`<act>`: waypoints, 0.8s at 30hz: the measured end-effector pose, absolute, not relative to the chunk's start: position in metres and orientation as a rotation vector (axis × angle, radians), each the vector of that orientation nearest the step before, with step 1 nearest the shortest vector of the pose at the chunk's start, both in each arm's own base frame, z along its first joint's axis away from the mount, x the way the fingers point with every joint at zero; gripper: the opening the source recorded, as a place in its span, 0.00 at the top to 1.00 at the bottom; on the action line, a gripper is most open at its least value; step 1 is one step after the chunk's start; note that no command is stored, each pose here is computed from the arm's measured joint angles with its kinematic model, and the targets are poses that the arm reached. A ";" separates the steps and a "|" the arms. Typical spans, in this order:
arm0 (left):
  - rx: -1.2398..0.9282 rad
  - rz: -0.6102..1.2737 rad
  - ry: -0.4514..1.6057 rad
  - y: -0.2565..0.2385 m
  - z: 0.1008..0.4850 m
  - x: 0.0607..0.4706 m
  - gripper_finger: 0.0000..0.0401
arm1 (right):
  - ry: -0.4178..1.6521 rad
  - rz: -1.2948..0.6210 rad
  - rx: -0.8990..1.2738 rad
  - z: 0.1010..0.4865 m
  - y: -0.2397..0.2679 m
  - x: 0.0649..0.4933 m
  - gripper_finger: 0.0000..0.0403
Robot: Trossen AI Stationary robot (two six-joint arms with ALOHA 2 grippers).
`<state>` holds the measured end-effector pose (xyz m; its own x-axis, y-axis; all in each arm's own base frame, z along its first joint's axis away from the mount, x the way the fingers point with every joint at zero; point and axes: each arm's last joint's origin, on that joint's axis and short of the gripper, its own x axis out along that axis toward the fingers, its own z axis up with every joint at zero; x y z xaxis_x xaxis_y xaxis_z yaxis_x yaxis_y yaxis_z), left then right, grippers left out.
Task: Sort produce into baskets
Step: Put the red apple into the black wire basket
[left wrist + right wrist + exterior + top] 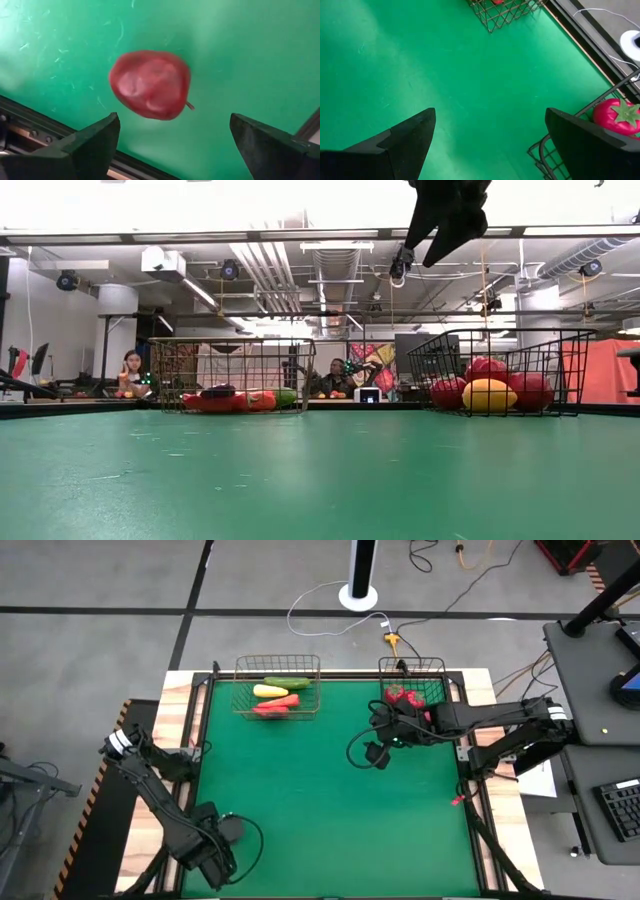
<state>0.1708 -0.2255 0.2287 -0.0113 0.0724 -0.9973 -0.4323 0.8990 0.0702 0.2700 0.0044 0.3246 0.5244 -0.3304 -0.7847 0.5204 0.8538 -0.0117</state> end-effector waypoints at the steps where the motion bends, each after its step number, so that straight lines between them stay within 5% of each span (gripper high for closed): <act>1: -0.296 0.406 1.535 -0.226 0.230 0.171 0.11 | 0.882 -0.515 0.237 0.325 0.004 0.270 0.09; 18: -0.320 0.307 1.507 -0.235 0.239 0.175 0.10 | 0.904 -0.519 0.247 0.318 0.005 0.276 0.09; 24: -0.296 0.331 1.494 -0.233 0.239 0.174 0.02 | 0.932 -0.501 0.254 0.313 0.006 0.280 0.09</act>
